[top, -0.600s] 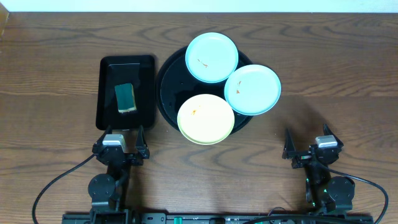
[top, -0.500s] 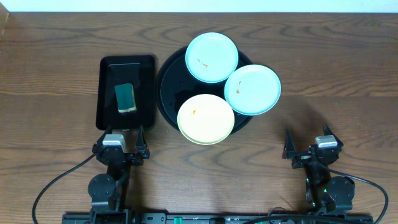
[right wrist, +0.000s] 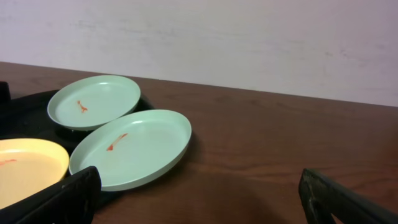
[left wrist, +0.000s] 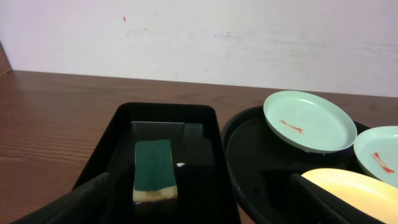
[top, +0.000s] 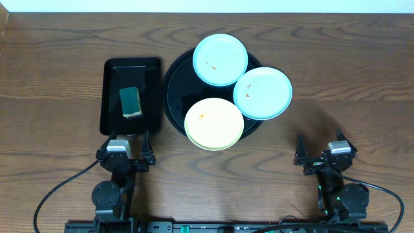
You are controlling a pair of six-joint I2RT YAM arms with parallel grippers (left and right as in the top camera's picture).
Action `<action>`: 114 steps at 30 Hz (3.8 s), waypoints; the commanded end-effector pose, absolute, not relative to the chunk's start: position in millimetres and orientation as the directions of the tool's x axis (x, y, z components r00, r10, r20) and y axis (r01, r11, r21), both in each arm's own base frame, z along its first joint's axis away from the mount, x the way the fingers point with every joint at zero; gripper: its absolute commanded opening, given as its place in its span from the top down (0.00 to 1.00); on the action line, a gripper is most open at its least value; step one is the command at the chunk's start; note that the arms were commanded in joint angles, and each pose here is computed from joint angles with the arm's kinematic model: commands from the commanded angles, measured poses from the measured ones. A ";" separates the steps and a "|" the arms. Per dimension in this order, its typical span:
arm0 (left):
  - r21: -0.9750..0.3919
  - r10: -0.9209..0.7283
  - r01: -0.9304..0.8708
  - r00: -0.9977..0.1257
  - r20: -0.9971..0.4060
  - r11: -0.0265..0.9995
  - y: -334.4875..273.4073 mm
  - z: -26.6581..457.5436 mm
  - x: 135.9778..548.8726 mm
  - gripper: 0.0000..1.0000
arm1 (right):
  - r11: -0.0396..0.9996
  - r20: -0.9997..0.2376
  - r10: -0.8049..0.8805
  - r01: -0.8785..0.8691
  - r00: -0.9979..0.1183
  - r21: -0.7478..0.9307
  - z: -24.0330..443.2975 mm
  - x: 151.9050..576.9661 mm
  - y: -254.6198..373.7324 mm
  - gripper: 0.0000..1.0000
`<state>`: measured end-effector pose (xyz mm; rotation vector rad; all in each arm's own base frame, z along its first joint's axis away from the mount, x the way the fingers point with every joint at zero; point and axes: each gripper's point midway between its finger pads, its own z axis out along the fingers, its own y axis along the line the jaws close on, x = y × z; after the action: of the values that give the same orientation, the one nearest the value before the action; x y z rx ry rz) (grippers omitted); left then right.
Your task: Clean dirty plates on tray and stack at the side
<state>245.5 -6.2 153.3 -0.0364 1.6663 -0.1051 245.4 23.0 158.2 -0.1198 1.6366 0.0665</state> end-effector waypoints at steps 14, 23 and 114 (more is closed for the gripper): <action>-0.076 -0.068 0.051 -0.150 -0.986 0.996 -8.4 138.7 244.1 0.13 | 0.989 -0.997 -0.050 -0.145 -0.063 -0.040 157.9 244.5 28.8 0.01; -0.076 -0.068 0.051 -0.150 -0.986 0.996 -8.4 138.7 244.1 0.13 | 0.989 -0.997 -0.050 -0.145 -0.062 -0.040 158.0 244.5 28.8 0.01; -0.376 -0.260 -0.034 -0.779 -0.570 0.926 -41.7 316.8 287.5 0.14 | 0.955 -0.842 -0.056 -0.274 -0.537 0.111 273.9 271.5 57.8 0.01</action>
<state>282.9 -57.7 313.8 -0.1272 2.4457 -0.5597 254.3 44.8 264.5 -0.1264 2.0167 0.2561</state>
